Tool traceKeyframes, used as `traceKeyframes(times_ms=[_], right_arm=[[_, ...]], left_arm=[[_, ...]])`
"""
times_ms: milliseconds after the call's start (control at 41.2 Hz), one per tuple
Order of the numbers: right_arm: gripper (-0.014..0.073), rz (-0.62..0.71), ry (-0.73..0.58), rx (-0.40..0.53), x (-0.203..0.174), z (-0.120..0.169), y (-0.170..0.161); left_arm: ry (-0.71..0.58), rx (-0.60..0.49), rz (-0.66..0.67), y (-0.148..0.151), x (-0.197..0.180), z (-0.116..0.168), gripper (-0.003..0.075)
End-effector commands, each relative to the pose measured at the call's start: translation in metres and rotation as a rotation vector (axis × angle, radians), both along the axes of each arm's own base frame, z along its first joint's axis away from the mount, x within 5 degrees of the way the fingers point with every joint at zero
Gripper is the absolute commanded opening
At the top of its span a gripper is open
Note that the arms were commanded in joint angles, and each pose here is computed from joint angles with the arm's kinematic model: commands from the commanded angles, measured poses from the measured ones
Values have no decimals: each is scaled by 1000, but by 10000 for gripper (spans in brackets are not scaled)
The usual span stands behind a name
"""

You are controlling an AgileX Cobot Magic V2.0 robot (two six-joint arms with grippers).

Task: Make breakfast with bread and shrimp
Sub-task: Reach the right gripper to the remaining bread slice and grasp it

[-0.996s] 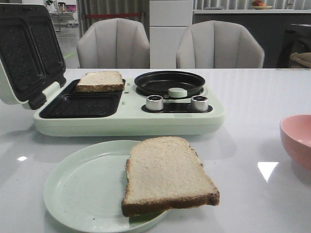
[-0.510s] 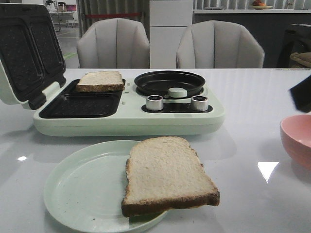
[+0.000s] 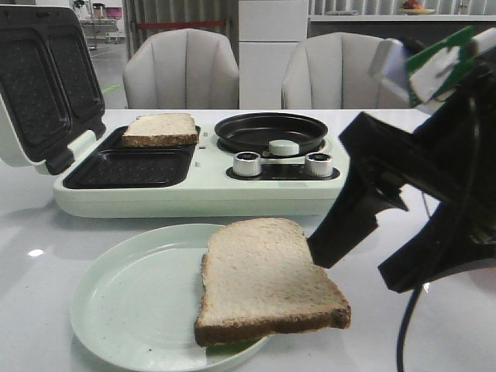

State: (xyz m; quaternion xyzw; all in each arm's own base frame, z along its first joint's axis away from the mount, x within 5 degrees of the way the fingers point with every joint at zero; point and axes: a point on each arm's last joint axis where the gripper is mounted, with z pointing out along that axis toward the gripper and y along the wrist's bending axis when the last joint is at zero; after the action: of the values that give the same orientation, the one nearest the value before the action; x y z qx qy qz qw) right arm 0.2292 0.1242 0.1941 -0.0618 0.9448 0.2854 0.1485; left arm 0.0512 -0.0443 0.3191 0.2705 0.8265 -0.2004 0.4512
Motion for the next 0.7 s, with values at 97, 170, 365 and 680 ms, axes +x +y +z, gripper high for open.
traceKeyframes(times_ms=[97,170,365,680], right_arm=[[571,19,7,44,34,5,17],[571,21,14,44,44,1,20],[571,24,41,38,65,-12,28],[240,78,67,39,69,-17,32]], left_arm=[[-69,-77,-20,-3,1,14,517],[-69,-77,-20,-3,1,14,517],[-69,-77,-20,-3,1,14,517],[-69,-77,-20,-3,1,14,517]])
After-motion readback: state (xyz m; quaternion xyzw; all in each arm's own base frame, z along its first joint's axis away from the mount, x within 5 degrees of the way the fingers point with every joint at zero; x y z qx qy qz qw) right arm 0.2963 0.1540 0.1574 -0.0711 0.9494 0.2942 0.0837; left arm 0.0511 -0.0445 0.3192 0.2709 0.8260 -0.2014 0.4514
